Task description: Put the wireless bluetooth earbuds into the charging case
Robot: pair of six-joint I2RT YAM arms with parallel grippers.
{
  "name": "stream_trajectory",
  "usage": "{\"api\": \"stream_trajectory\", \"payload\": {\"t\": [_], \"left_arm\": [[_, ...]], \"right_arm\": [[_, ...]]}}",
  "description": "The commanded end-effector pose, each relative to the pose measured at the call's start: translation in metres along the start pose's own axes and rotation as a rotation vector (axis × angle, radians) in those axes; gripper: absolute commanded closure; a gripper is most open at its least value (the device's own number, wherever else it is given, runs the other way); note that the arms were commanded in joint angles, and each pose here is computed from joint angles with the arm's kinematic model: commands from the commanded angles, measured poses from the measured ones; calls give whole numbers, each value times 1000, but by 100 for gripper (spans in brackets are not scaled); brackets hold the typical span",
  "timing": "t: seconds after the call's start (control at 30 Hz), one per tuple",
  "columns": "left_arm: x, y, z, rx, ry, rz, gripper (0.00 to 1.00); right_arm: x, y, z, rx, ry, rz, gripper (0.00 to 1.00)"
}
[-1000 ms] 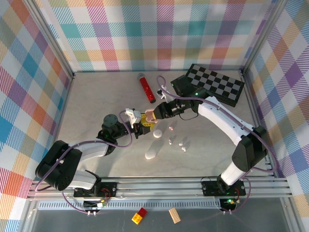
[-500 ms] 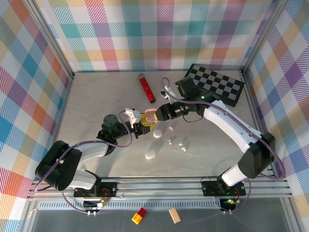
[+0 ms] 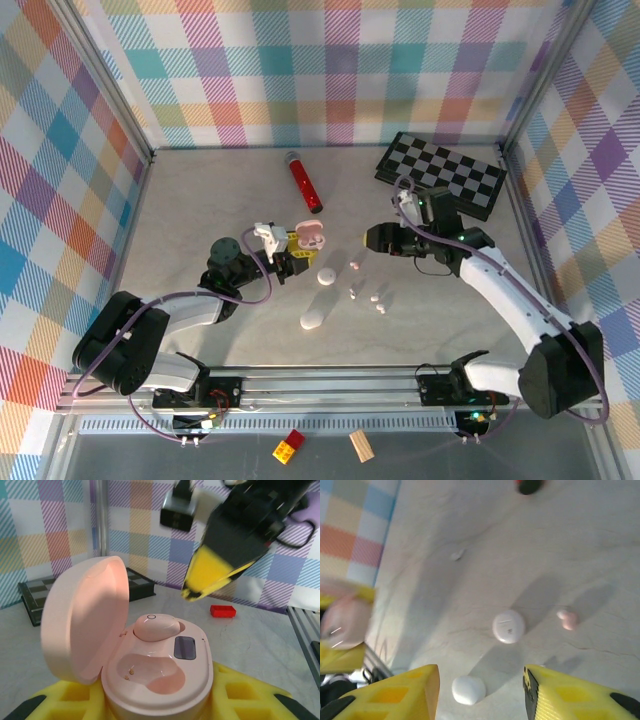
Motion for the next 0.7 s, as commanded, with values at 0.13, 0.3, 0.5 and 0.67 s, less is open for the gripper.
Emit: {"api": "stream_trajectory", "payload": {"t": [0.13, 0.3, 0.5, 0.67], "left_arm": [[-8, -16, -6, 47, 2, -58, 73], [-11, -16, -9, 54, -4, -44, 73], [-11, -17, -10, 49, 7, -41, 73], [-11, -17, -11, 46, 9, -40, 72]], "right_arm": [[60, 3, -43, 165, -12, 85, 53], [98, 5, -66, 176, -8, 161, 53], [128, 5, -79, 193, -46, 211, 53], [143, 10, -86, 189, -70, 267, 53]]}}
Point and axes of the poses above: each hand's point on the last joint's axis, 136 mm out from that joint toward the fingers, its own x axis out along the fingers, its own z axis along the line the jaws close on, y = z × x, the point moved 5 cm from there along -x, back along the fingers, and after that the axes turned 10 degrees about -x, right-handed, at the moved point
